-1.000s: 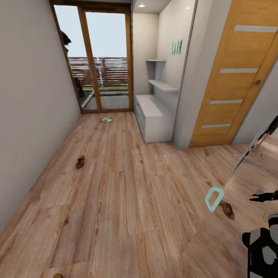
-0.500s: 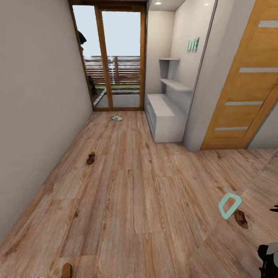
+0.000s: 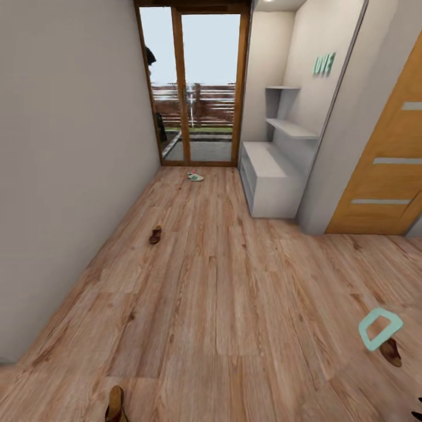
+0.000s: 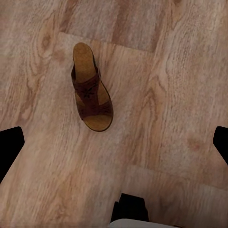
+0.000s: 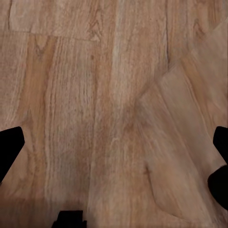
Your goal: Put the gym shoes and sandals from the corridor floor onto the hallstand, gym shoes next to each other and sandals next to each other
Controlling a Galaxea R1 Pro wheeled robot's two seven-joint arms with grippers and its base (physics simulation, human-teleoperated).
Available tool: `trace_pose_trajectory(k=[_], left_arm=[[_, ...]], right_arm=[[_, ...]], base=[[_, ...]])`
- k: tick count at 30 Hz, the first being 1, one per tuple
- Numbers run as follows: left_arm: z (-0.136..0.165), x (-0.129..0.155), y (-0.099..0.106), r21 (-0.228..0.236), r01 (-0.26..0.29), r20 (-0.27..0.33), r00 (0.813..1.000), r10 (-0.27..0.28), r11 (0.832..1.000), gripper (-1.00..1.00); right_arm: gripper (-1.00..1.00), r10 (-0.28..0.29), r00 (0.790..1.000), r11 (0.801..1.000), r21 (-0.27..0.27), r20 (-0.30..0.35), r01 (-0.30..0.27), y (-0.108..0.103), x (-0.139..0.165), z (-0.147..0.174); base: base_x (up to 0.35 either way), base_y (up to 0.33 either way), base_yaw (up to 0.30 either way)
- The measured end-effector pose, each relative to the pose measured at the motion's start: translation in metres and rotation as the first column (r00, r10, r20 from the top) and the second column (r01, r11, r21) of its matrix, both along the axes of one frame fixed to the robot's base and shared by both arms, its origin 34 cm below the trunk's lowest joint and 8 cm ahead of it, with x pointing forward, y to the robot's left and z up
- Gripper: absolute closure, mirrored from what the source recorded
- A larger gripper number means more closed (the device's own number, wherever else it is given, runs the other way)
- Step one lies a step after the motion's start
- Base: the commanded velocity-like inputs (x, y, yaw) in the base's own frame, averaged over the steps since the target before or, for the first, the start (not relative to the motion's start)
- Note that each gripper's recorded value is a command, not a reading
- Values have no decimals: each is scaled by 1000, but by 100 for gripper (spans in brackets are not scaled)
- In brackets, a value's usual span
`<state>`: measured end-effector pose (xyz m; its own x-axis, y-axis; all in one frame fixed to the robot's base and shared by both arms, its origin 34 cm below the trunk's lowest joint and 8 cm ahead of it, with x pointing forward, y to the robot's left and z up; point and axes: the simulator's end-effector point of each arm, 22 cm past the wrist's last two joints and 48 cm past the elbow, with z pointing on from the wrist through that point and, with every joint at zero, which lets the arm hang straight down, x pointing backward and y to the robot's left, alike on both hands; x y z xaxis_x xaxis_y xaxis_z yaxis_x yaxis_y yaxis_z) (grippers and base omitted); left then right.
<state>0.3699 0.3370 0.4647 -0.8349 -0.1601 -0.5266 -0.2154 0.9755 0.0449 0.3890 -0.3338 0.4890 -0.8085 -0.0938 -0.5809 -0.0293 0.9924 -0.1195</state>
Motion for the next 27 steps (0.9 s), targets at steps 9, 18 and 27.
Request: trace_pose_trajectory(k=[9, 18, 27], left_arm=[[0, 0, 0, 1, 1, 0, 1000, -1, 1000, -100], [0, 0, 1, 1, 1, 0, 1000, -1, 1000, -100], [0, 0, 0, 1, 1, -1, 1000, -1, 1000, -100]], right_arm=[[-100, 0, 1000, 1000, 0, 0, 0, 0, 0, 0], [-100, 0, 1000, 1000, 0, 0, 0, 0, 0, 0], [-100, 0, 1000, 1000, 0, -1, 0, 0, 0, 0]], base=[[181, -115, 14], [203, -153, 1], [70, -50, 0]])
